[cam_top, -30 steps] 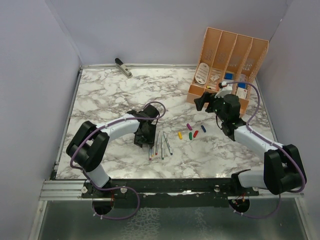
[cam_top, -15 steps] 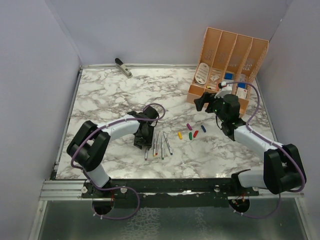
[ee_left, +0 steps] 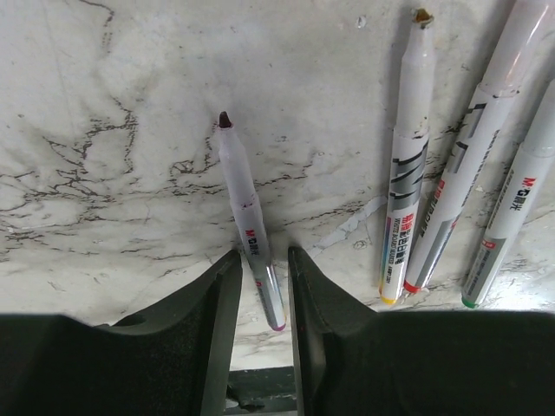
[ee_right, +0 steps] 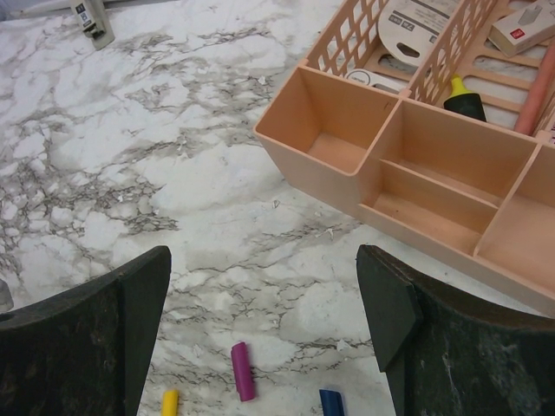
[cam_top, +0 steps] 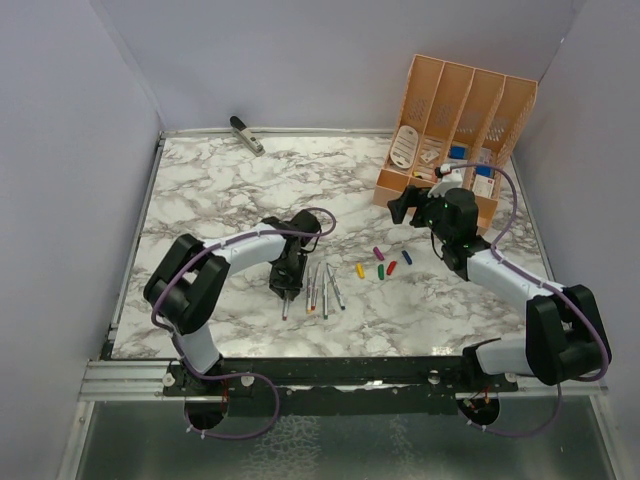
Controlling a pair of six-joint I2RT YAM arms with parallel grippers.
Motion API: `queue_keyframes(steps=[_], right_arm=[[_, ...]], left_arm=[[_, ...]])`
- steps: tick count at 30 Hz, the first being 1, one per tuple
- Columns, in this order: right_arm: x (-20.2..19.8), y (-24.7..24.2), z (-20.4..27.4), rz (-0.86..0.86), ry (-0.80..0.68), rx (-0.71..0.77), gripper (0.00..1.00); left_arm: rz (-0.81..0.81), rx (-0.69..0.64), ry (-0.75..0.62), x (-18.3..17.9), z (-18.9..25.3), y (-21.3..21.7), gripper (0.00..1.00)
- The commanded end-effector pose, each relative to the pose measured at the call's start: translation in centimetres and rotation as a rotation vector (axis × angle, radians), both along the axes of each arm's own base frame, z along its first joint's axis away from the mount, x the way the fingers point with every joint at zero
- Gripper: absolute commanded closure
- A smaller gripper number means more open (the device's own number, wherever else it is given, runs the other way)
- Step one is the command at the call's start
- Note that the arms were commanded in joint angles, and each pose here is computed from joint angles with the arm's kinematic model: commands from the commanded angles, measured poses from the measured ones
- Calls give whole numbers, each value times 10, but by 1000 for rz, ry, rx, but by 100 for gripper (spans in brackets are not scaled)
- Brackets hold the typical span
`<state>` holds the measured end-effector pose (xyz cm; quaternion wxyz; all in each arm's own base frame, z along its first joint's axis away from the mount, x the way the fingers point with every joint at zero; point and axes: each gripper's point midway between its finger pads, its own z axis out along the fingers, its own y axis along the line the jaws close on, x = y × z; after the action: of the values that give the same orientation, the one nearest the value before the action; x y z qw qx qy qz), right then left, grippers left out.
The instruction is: Insert the pens into the pen caps
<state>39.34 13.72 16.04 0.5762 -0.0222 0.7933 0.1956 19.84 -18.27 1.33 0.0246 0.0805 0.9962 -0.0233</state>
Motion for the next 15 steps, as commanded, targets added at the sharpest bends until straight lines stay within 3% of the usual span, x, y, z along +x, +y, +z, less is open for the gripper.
queue_keyframes(steps=[1, 15], right_arm=[[6, 1, 10, -6, -20, -4, 12], [7, -3, 8, -22, -16, -19, 12]], left_arm=[[-60, 76, 149, -28, -31, 15, 67], [-88, 118, 212, -41, -38, 26, 66]])
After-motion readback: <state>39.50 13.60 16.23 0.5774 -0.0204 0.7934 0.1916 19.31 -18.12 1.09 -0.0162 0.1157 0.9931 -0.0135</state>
